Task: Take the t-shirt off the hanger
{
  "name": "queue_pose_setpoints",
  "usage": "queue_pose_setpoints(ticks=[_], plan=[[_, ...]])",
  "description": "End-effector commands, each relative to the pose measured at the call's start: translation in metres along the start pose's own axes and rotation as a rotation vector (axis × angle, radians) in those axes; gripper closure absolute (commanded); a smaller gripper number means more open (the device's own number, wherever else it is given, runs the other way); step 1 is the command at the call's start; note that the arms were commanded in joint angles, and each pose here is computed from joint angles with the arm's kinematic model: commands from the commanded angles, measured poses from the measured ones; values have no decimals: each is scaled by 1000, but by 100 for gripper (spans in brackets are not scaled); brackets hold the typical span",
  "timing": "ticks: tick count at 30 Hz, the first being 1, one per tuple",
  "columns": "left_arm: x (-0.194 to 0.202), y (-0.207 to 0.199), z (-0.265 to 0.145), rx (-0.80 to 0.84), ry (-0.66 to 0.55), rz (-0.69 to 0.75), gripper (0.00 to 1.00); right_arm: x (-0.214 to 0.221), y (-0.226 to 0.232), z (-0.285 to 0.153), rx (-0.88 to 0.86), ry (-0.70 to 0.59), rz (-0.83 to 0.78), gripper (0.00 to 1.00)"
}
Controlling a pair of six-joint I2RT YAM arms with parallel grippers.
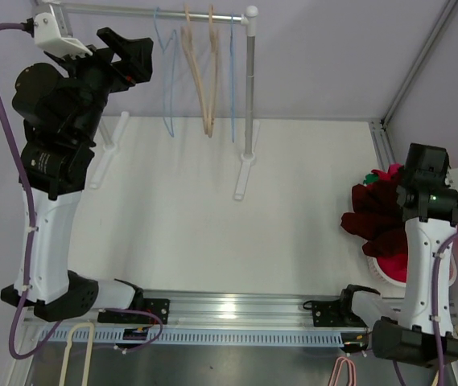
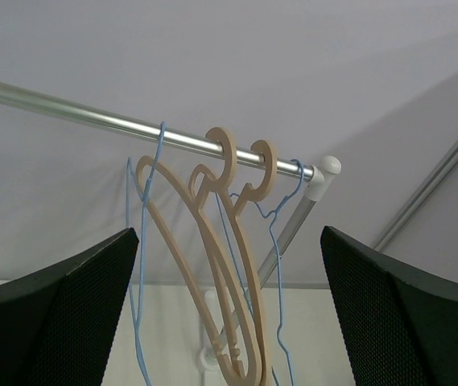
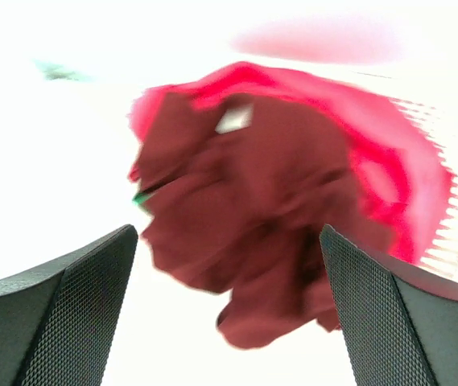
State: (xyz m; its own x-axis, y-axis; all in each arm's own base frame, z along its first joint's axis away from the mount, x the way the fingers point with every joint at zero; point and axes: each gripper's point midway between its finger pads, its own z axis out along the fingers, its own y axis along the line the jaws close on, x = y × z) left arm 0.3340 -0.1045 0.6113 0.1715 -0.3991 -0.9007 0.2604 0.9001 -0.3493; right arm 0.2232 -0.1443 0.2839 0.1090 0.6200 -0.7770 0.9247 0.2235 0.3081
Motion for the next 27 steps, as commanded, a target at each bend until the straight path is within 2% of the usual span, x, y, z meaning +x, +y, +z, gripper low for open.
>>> queue_pose_setpoints(ticks=[1, 3, 5, 6, 8, 9, 10, 11, 15, 16, 17, 22, 26, 27], plan=[[-8, -2, -22, 3, -2, 18, 0, -25, 23, -44, -144, -67, -38, 0], [22, 11, -31, -27, 44, 24, 0, -25, 56, -74, -301, -68, -92, 1], [21, 13, -44, -18, -3, -10, 0, -19, 80, -96, -423, -64, -212, 0], [60, 27, -57, -37, 57, -9, 0, -17, 90, -103, -463, -65, -236, 0], [63, 34, -74, -57, 26, -40, 1, -6, 105, -116, -555, -46, -338, 0], [92, 43, -79, -72, 73, -31, 1, 3, 116, -127, -619, -32, -369, 1], [83, 44, -95, -71, 43, -40, 0, 12, 122, -134, -677, -1, -402, 1], [92, 47, -101, -76, 61, -36, 0, 19, 126, -139, -713, 5, -437, 0], [120, 53, -126, -84, 164, -23, 1, 51, 134, -160, -882, 82, -502, 0], [141, 59, -132, -99, 224, -14, 1, 58, 130, -161, -897, 102, -519, 0], [141, 59, -140, -88, 226, -22, 0, 68, 130, -167, -938, 135, -543, 0], [189, 65, -166, -55, 355, -20, 1, 108, 113, -185, -1070, 229, -671, 1], [223, 72, -187, -41, 450, -23, 0, 117, 96, -192, -1132, 246, -715, 0], [222, 73, -194, -31, 441, -26, 1, 118, 93, -197, -1165, 257, -720, 0]])
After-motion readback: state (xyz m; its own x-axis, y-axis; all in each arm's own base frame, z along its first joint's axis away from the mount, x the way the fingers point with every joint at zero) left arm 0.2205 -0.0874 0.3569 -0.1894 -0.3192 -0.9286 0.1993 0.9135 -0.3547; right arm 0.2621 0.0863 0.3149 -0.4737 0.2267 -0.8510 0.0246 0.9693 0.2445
